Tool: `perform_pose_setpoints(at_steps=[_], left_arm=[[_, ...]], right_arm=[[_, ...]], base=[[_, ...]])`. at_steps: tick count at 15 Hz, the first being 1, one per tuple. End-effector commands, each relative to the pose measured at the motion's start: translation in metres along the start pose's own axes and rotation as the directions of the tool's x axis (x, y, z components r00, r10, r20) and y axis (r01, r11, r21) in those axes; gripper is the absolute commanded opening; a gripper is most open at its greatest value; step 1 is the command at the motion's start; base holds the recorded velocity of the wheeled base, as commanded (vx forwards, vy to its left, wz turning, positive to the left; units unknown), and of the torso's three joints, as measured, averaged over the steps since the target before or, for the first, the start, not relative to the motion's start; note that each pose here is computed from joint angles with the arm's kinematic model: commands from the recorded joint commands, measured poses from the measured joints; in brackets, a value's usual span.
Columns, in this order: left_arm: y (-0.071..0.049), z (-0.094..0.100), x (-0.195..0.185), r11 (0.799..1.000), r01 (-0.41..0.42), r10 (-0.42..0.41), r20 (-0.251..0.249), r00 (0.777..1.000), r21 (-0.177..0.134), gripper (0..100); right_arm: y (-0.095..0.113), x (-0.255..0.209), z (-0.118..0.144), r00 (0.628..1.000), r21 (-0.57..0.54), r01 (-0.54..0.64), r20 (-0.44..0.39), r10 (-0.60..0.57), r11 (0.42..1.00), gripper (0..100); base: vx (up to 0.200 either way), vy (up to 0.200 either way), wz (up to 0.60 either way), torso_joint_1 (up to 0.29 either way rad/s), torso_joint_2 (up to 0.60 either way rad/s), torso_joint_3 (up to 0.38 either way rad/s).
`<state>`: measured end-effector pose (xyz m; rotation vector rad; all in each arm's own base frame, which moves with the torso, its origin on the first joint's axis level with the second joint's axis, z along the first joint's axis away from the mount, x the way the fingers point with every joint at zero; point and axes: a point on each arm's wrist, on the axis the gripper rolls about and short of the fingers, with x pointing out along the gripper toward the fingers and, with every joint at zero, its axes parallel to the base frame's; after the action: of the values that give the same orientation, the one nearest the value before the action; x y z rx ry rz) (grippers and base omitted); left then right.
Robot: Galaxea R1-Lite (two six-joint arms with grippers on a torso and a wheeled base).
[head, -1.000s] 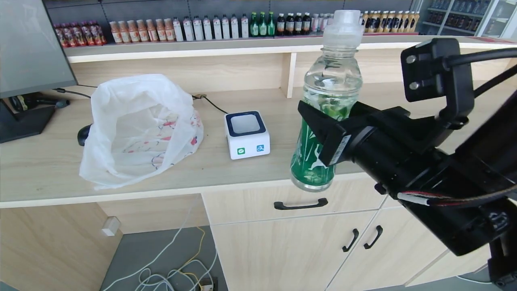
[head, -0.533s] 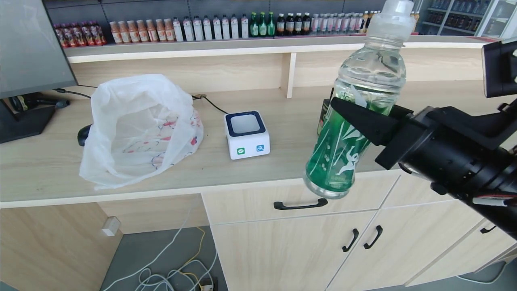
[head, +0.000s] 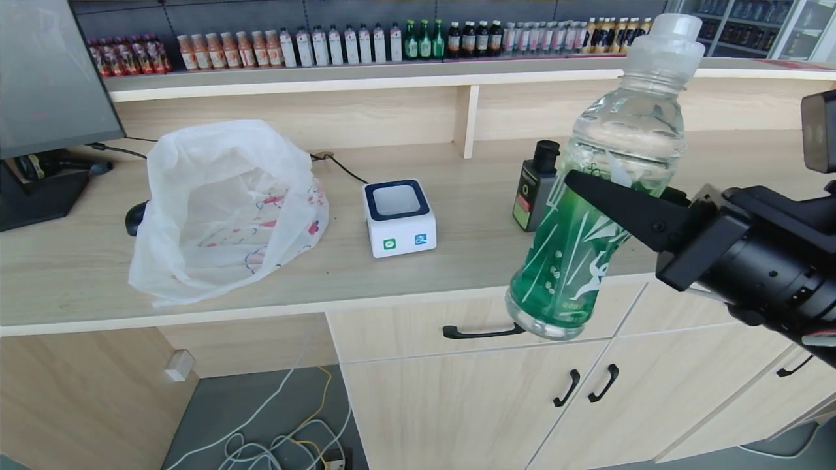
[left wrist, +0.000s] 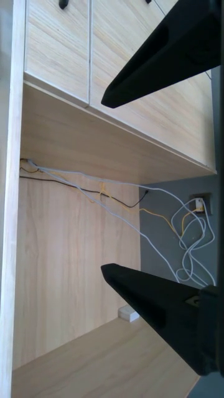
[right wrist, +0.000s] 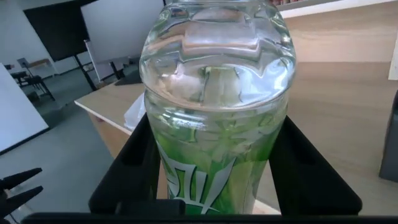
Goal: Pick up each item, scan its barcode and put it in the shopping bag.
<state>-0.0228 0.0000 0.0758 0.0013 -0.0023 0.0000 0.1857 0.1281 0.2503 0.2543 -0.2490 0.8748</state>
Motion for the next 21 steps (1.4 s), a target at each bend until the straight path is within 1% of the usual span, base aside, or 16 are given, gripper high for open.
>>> perform_pose_setpoints(at_steps=[1,2,4,5,6,7,9,10,12,13,15,17,19,21], left_arm=[[0.0,0.0,0.0,1.0,0.0,0.0,0.001,1.0,0.0,100],[0.0,0.0,0.0,1.0,0.0,0.0,0.001,1.0,0.0,100],[0.0,0.0,0.0,1.0,0.0,0.0,0.001,1.0,0.0,100],[0.0,0.0,0.0,1.0,0.0,0.0,0.001,1.0,0.0,100],[0.0,0.0,0.0,1.0,0.0,0.0,0.001,1.0,0.0,100],[0.0,0.0,0.0,1.0,0.0,0.0,0.001,1.0,0.0,100],[0.0,0.0,0.0,1.0,0.0,0.0,0.001,1.0,0.0,100],[0.0,0.0,0.0,1.0,0.0,0.0,0.001,1.0,0.0,100],[0.0,0.0,0.0,1.0,0.0,0.0,0.001,1.0,0.0,100],[0.0,0.0,0.0,1.0,0.0,0.0,0.001,1.0,0.0,100],[0.0,0.0,0.0,1.0,0.0,0.0,0.001,1.0,0.0,100],[0.0,0.0,0.0,1.0,0.0,0.0,0.001,1.0,0.0,100],[0.0,0.0,0.0,1.0,0.0,0.0,0.001,1.0,0.0,100],[0.0,0.0,0.0,1.0,0.0,0.0,0.001,1.0,0.0,100]], right_arm=[[0.014,0.0,-0.012,0.997,-0.023,-0.06,-0.044,0.059,0.998,0],[0.02,-0.002,-0.017,0.995,-0.062,-0.086,-0.063,0.083,0.994,0],[0.027,-0.005,-0.025,0.99,-0.174,-0.124,-0.092,0.109,0.977,0],[0.029,-0.005,-0.027,0.988,-0.201,-0.135,-0.097,0.117,0.97,0],[0.039,-0.006,-0.031,0.981,-0.289,-0.184,-0.113,0.158,0.939,0],[0.048,-0.005,-0.036,0.974,-0.343,-0.218,-0.127,0.185,0.913,0],[0.063,0.002,-0.046,0.967,-0.446,-0.25,-0.151,0.203,0.86,0],[0.068,0.006,-0.047,0.971,-0.495,-0.235,-0.147,0.186,0.837,0],[0.075,0.006,-0.051,0.984,-0.578,-0.164,-0.149,0.094,0.8,0],[0.082,0.007,-0.051,0.989,-0.608,-0.119,-0.141,0.04,0.785,0],[0.102,0.006,-0.051,0.991,-0.654,-0.066,-0.13,-0.027,0.754,0],[0.117,0.004,-0.053,0.99,-0.703,-0.062,-0.131,-0.043,0.708,0],[0.124,0.001,-0.052,0.992,-0.77,-0.069,-0.122,-0.04,0.635,0],[0.124,-0.001,-0.054,0.992,-0.834,-0.082,-0.123,-0.037,0.546,0]], base=[[0.0,0.0,0.0,0.0,0.0,0.0],[0.0,0.0,0.0,0.0,0.0,0.0],[0.0,0.0,0.0,0.0,0.0,0.0],[0.0,0.0,0.0,0.0,0.0,0.0],[0.0,0.0,0.0,0.0,0.0,0.0],[0.0,0.0,0.0,0.0,0.0,0.0],[0.0,0.0,0.0,0.0,0.0,0.0],[0.0,0.0,0.0,0.0,0.0,0.0],[0.0,0.0,0.0,0.0,0.0,0.0],[0.0,0.0,0.0,0.0,0.0,0.0],[0.0,0.0,0.0,0.0,0.0,0.0],[0.0,0.0,0.0,0.0,0.0,0.0],[0.0,0.0,0.0,0.0,0.0,0.0],[0.0,0.0,0.0,0.0,0.0,0.0]])
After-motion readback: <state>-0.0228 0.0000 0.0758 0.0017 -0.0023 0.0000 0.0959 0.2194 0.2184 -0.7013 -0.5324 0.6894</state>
